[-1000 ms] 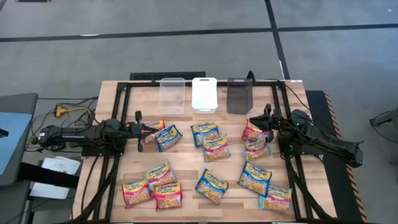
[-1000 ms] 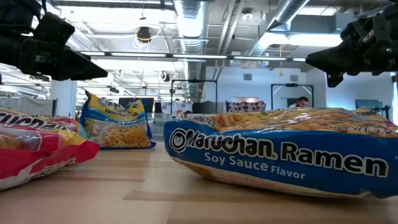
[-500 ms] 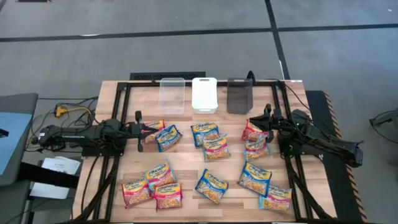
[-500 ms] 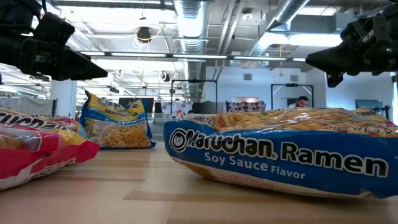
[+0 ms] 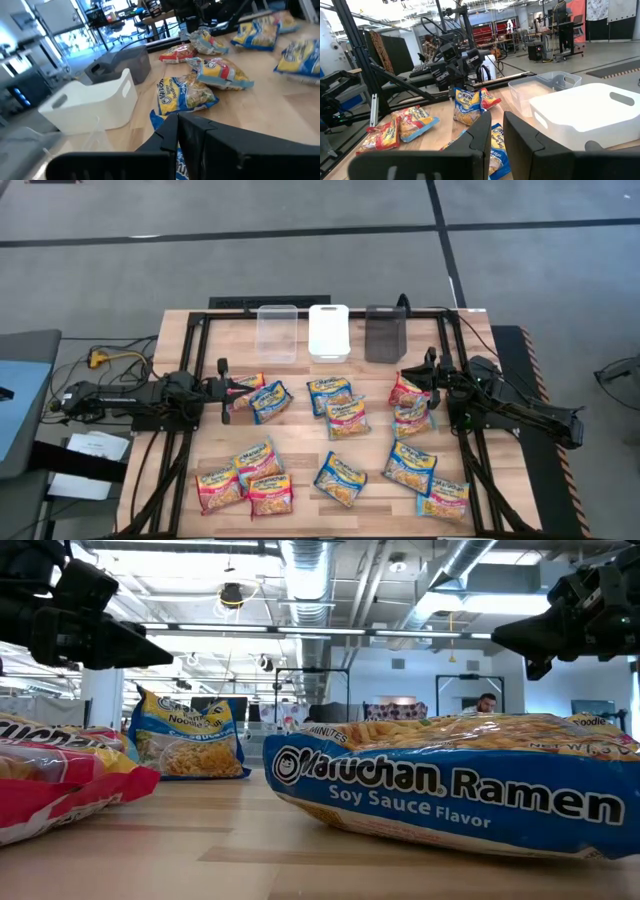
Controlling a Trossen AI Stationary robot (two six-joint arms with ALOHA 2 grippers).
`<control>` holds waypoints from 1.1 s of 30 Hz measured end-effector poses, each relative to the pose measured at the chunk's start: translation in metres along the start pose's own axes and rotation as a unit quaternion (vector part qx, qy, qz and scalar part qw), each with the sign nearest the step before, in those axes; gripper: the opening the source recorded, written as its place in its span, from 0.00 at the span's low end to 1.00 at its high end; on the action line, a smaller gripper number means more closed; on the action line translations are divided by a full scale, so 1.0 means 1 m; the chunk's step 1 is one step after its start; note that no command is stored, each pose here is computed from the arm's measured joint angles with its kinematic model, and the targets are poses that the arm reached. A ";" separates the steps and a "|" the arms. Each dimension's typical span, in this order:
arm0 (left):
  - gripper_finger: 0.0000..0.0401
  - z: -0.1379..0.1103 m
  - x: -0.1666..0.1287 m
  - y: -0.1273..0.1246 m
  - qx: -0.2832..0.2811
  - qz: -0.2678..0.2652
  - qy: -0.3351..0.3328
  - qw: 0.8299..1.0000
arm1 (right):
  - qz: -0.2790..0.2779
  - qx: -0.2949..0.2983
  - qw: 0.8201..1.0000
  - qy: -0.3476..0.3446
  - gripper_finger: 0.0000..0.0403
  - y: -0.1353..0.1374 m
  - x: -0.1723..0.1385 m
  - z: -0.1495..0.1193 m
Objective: Sort Maruchan noodles
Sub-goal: Put the light blue noodle pack into the black bin
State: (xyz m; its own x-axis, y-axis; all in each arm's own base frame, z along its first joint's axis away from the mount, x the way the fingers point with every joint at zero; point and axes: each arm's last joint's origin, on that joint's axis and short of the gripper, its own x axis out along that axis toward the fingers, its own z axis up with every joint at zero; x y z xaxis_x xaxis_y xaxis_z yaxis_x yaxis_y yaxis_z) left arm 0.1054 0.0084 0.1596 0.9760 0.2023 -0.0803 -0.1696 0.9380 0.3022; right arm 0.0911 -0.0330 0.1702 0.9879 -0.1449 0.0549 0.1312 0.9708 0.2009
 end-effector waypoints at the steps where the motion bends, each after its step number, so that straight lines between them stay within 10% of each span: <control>1: 0.00 0.000 0.000 0.000 0.009 0.000 0.000 1.000 | 0.000 0.000 1.000 0.000 0.19 0.000 0.000 0.000; 16: 0.00 0.000 0.000 0.000 -0.012 0.000 -0.001 1.000 | 0.000 0.000 1.000 0.000 0.19 0.000 0.000 0.000; 33: 0.00 0.002 0.000 0.002 -0.203 0.027 -0.006 0.979 | 0.000 0.000 1.000 0.000 0.19 0.000 0.000 0.000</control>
State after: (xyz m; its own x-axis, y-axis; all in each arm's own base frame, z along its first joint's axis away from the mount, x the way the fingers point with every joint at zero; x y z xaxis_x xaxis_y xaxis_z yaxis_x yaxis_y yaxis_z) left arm 0.1051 0.0098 0.1618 0.9653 0.2535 -0.0634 -0.2588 0.9610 -0.0974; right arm 0.0911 -0.0330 0.1703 0.9879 -0.1449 0.0553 0.1312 0.9708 0.2010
